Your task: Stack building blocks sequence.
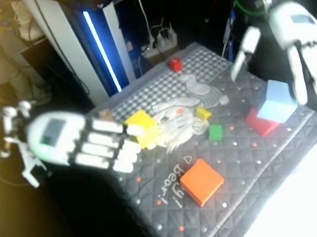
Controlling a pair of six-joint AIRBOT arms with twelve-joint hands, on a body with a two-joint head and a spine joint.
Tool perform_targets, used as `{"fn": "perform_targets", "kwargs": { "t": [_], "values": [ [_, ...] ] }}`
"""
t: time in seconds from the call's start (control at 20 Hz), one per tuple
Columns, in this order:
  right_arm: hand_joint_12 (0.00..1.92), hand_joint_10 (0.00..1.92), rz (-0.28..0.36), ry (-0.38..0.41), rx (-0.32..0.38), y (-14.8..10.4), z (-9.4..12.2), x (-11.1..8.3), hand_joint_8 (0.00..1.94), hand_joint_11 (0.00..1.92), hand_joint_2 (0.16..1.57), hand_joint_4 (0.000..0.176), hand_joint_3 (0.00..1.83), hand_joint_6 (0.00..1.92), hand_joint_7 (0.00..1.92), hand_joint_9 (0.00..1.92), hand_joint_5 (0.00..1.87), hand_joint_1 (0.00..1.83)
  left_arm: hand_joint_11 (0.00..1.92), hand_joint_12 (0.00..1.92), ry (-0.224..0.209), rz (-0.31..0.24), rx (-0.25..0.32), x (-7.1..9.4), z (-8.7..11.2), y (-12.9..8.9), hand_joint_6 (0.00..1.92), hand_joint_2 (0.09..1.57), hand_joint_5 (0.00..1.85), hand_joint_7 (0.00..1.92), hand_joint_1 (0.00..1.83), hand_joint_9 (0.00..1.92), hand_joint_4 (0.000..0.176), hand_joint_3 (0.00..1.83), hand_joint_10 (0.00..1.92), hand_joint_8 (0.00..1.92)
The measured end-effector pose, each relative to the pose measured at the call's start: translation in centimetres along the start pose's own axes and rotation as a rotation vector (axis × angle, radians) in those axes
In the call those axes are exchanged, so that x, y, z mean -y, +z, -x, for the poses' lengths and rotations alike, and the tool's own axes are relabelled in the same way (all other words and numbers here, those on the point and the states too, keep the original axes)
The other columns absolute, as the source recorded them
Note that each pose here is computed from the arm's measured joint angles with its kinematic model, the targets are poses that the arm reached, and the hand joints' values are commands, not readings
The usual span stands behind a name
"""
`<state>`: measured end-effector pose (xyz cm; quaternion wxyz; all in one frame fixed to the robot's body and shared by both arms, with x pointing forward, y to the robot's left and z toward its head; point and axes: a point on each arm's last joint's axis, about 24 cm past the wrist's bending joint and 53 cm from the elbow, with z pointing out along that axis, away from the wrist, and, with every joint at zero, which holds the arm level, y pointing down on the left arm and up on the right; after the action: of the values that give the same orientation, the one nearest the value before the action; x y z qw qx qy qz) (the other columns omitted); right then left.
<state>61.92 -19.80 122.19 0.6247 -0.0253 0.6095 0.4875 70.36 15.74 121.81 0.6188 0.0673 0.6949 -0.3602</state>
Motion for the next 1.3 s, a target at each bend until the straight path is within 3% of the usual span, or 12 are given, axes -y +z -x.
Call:
{"fn": "perform_targets", "kwargs": {
  "t": [0.1, 0.2, 0.4, 0.6, 0.7, 0.75, 0.85, 0.95, 1.05, 1.1, 1.2, 1.3],
  "values": [
    [0.03, 0.01, 0.054, -0.015, -0.004, 0.6, 0.1, -1.5, 0.0, 0.2, 1.16, 0.125, 0.0, 0.01, 0.22, 0.18, 0.16, 0.7, 0.0, 0.0, -0.032, -0.011, 0.005, 0.2, -0.7, -3.2, 0.0, 0.93, 0.0, 0.0, 0.45, 0.0, 0.176, 0.0, 0.0, 0.0],
    [0.06, 0.02, 0.12, -0.042, -0.03, 1.5, -0.4, -3.3, 0.01, 0.26, 1.14, 0.162, 0.0, 0.0, 0.25, 0.24, 0.16, 0.67, 0.0, 0.0, -0.078, -0.007, -0.002, 0.4, -1.7, -6.7, 0.0, 0.95, 0.01, 0.0, 0.49, 0.0, 0.166, 0.0, 0.0, 0.0],
    [0.04, 0.0, 0.138, -0.045, -0.076, 2.4, -2.2, -3.8, 0.0, 0.2, 1.14, 0.116, 0.01, 0.0, 0.21, 0.18, 0.19, 0.71, 0.0, 0.0, -0.155, 0.001, 0.02, 0.5, -3.4, -9.8, 0.01, 0.91, 0.03, 0.0, 0.64, 0.0, 0.176, 0.0, 0.0, 0.0],
    [0.04, 0.0, 0.099, 0.008, -0.171, 3.1, -5.7, -2.2, 0.0, 0.23, 1.17, 0.127, 0.01, 0.0, 0.16, 0.18, 0.13, 0.58, 0.0, 0.0, -0.259, 0.052, 0.044, -1.1, -4.5, -10.6, 0.0, 0.9, 0.04, 0.0, 0.73, 0.0, 0.176, 0.0, 0.0, 0.0],
    [0.01, 0.0, 0.096, 0.013, -0.211, 3.4, -7.3, -2.2, 0.0, 0.16, 1.15, 0.135, 0.0, 0.0, 0.08, 0.08, 0.08, 0.46, 0.0, 0.0, -0.258, 0.054, 0.026, -1.1, -5.2, -10.8, 0.0, 0.92, 0.0, 0.0, 0.59, 0.0, 0.108, 0.01, 0.0, 0.0],
    [0.0, 0.0, 0.093, 0.016, -0.228, 3.6, -8.0, -2.1, 0.0, 0.03, 1.13, 0.137, 0.0, 0.0, 0.08, 0.06, 0.06, 0.48, 0.0, 0.0, -0.262, 0.06, 0.02, -1.3, -5.4, -11.0, 0.0, 0.93, 0.0, 0.0, 0.57, 0.0, 0.112, 0.01, 0.0, 0.0],
    [0.04, 0.01, 0.069, 0.012, -0.264, 3.7, -9.4, -1.3, 0.01, 0.06, 1.06, 0.123, 0.0, 0.0, 0.15, 0.15, 0.1, 0.6, 0.0, 0.0, -0.272, 0.074, 0.027, -1.7, -5.3, -11.1, 0.0, 0.93, 0.0, 0.0, 0.52, 0.0, 0.111, 0.01, 0.0, 0.0],
    [0.52, 0.01, 0.035, 0.005, -0.293, 3.7, -10.3, -0.3, 0.0, 0.18, 1.02, 0.131, 0.0, 0.0, 0.2, 0.26, 0.13, 0.66, 0.0, 0.0, -0.275, 0.078, 0.032, -1.9, -5.2, -11.2, 0.0, 0.92, 0.0, 0.0, 0.49, 0.0, 0.092, 0.0, 0.0, 0.0],
    [0.85, 0.0, 0.018, -0.004, -0.306, 3.6, -10.5, 0.2, 0.0, 0.1, 1.0, 0.119, 0.0, 0.0, 0.26, 0.34, 0.16, 0.69, 0.0, 0.0, -0.276, 0.076, 0.034, -1.9, -5.1, -11.2, 0.0, 0.93, 0.0, 0.0, 0.5, 0.0, 0.085, 0.0, 0.0, 0.0],
    [0.95, 0.0, 0.01, -0.009, -0.313, 3.5, -10.6, 0.5, 0.0, 0.07, 0.99, 0.131, 0.0, 0.0, 0.26, 0.35, 0.16, 0.71, 0.0, 0.0, -0.276, 0.075, 0.034, -1.8, -5.2, -11.2, 0.0, 0.93, 0.0, 0.0, 0.5, 0.0, 0.089, 0.0, 0.0, 0.0],
    [1.01, 0.01, -0.008, -0.019, -0.328, 3.4, -10.8, 1.1, 0.01, 0.09, 0.98, 0.127, 0.0, 0.01, 0.32, 0.4, 0.23, 0.77, 0.0, 0.0, -0.281, 0.075, 0.034, -1.8, -5.2, -11.2, 0.0, 0.92, 0.0, 0.0, 0.5, 0.0, 0.108, 0.0, 0.0, 0.0],
    [1.15, 0.04, -0.02, -0.021, -0.331, 3.4, -10.9, 1.4, 0.01, 0.19, 1.0, 0.058, 0.0, 0.01, 0.47, 0.58, 0.39, 0.94, 0.0, 0.0, -0.282, 0.075, 0.034, -1.8, -5.1, -11.2, 0.0, 0.94, 0.0, 0.0, 0.51, 0.0, 0.103, 0.01, 0.0, 0.0]
  ]
}}
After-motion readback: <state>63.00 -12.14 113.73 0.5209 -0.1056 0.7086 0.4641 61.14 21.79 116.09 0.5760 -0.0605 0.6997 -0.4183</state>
